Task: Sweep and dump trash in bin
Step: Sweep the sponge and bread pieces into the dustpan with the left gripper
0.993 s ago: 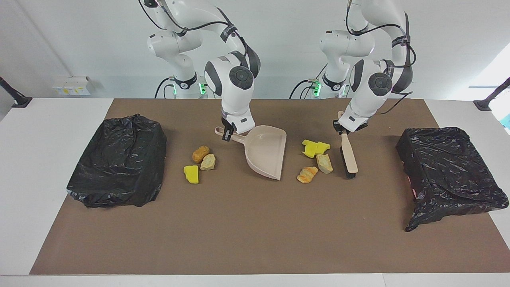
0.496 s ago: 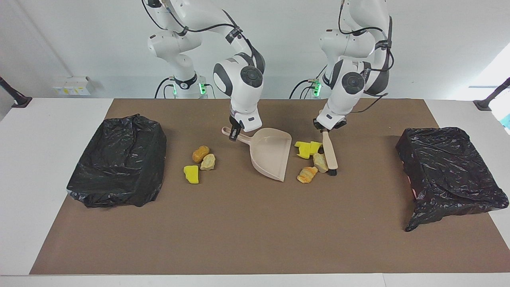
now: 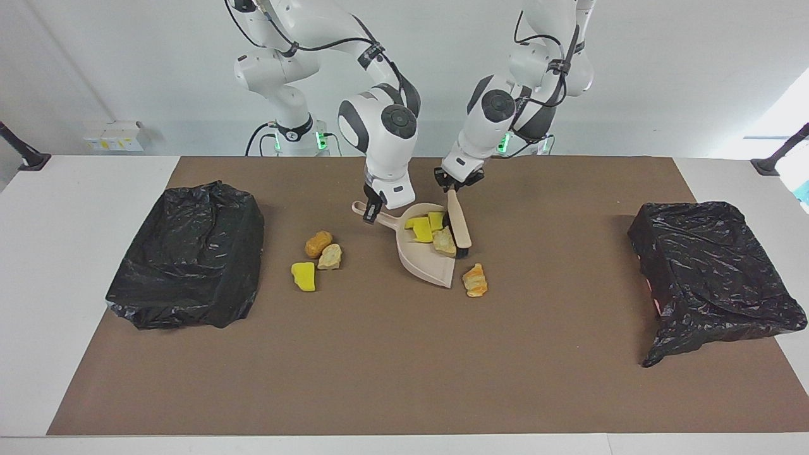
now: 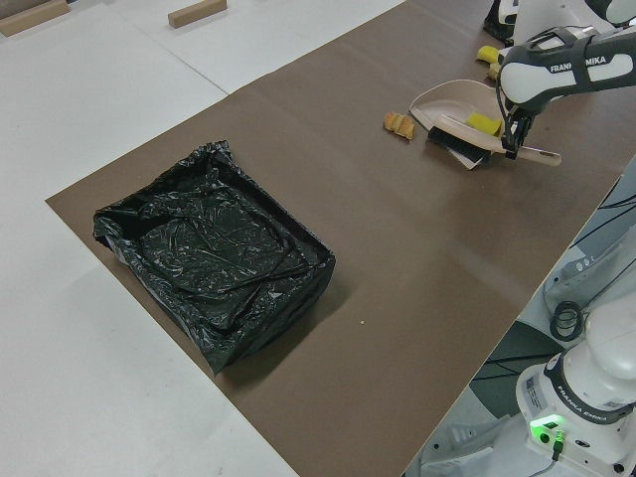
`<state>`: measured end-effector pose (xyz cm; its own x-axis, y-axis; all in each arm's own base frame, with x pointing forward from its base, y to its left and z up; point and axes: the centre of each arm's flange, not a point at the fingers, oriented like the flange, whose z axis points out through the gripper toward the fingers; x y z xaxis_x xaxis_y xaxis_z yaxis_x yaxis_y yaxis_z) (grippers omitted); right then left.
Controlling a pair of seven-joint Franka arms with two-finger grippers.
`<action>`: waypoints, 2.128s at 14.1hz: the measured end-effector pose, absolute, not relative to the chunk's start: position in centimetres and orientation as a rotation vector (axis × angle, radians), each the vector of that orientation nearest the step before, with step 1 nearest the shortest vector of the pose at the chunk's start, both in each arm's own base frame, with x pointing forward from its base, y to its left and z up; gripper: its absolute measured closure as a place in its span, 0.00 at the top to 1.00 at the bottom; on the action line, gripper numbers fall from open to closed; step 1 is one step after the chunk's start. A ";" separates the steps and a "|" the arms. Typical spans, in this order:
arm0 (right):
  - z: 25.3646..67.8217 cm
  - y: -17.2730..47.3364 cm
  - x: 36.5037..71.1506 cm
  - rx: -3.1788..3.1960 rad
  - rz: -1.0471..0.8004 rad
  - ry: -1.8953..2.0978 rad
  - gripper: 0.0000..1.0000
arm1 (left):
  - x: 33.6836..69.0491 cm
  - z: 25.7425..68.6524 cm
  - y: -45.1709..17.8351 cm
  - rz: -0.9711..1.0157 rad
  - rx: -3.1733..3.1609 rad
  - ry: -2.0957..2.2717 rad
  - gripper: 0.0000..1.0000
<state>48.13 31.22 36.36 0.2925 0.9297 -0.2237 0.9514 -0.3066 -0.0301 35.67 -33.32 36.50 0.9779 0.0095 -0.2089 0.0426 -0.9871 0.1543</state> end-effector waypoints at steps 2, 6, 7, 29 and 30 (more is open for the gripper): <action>36.4 31.2 48.1 2.437 -0.303 1.780 0.32 | 36.4 37.6 -33.8 -0.289 2.954 0.037 0.26; 36.4 31.2 48.1 2.440 -0.303 1.775 0.32 | 42.4 40.5 -29.9 -0.215 2.999 0.095 0.26; 36.4 31.2 48.1 2.445 -0.302 1.767 0.32 | 44.3 40.9 -28.3 -0.209 3.006 0.107 0.26; 35.2 30.9 47.8 2.484 -0.265 1.718 0.32 | 46.7 35.7 -25.9 -0.346 3.097 -0.200 0.26; 35.7 30.6 48.2 2.492 -0.250 1.707 0.32 | 47.5 35.6 -24.5 -0.331 3.101 -0.159 0.26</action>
